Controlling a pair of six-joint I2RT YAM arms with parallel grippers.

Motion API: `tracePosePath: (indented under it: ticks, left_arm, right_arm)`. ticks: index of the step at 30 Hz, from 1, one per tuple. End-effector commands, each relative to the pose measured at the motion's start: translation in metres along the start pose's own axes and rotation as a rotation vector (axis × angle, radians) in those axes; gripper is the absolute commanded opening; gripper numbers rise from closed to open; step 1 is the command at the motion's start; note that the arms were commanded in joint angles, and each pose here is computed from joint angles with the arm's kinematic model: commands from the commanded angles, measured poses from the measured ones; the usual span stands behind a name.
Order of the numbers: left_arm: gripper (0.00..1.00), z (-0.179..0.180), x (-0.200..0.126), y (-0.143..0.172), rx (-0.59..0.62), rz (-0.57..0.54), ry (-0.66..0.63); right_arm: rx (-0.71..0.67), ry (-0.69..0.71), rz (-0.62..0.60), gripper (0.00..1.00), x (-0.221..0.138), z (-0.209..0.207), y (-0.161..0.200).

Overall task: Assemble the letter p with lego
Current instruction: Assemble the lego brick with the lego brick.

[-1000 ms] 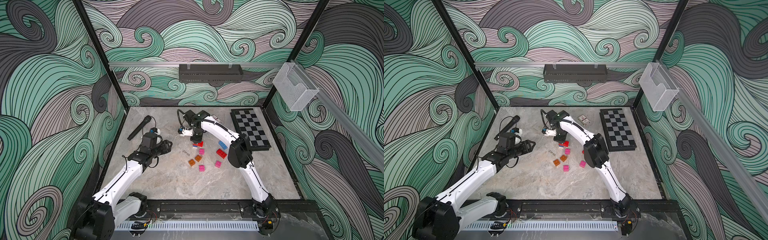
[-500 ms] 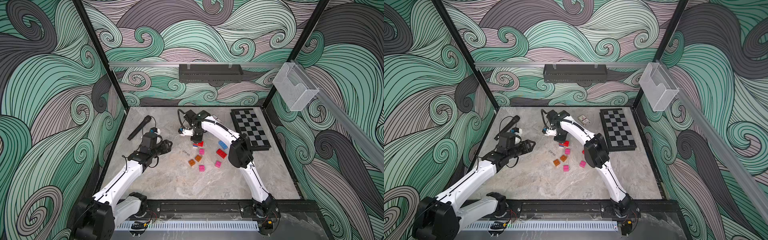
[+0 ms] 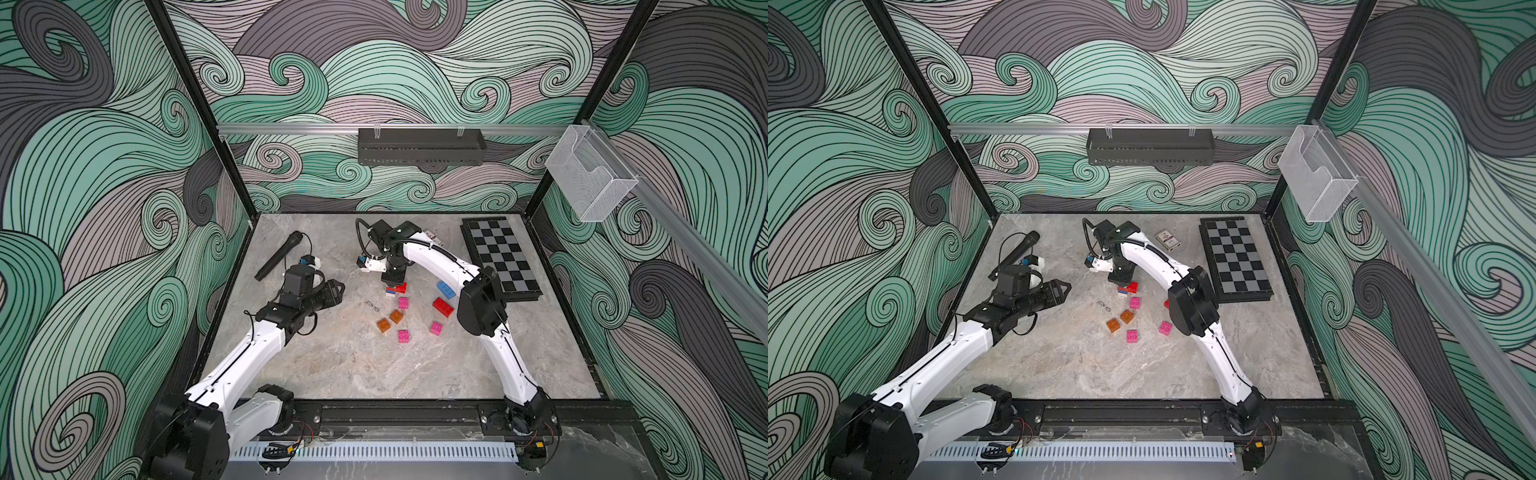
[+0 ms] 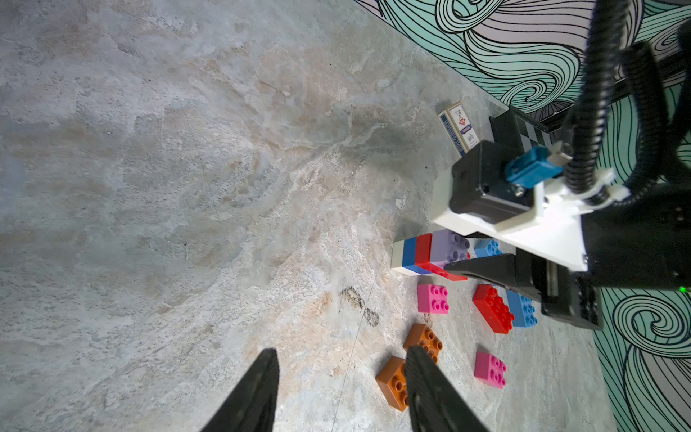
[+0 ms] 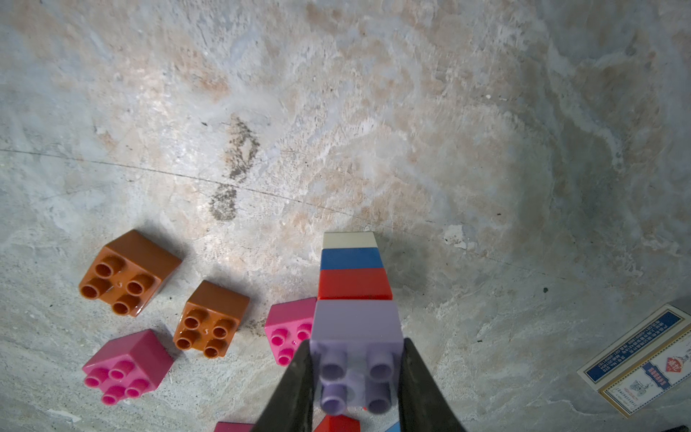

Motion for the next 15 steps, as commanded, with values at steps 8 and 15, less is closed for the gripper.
tracePosePath:
  ticks: [8, 15]
  left_arm:
    - [0.55, 0.003, 0.000, 0.001, 0.004, -0.003, 0.000]
    - [0.56, 0.003, 0.000, 0.001, 0.005, -0.001, -0.002]
  right_arm:
    - [0.007, -0.143, 0.134, 0.18, 0.056, 0.015, 0.025]
    - [0.010, -0.143, 0.129, 0.19, 0.056, 0.012, 0.025]
Point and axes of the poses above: each gripper's point midway between its finger pads, its own x axis out along the fingers, its own z axis along the line the jaws close on, y = z × x, the point moved 3 cm from there along -x, back along the fingers, and after that the axes turned 4 degrees about x, right-handed, at the moved point
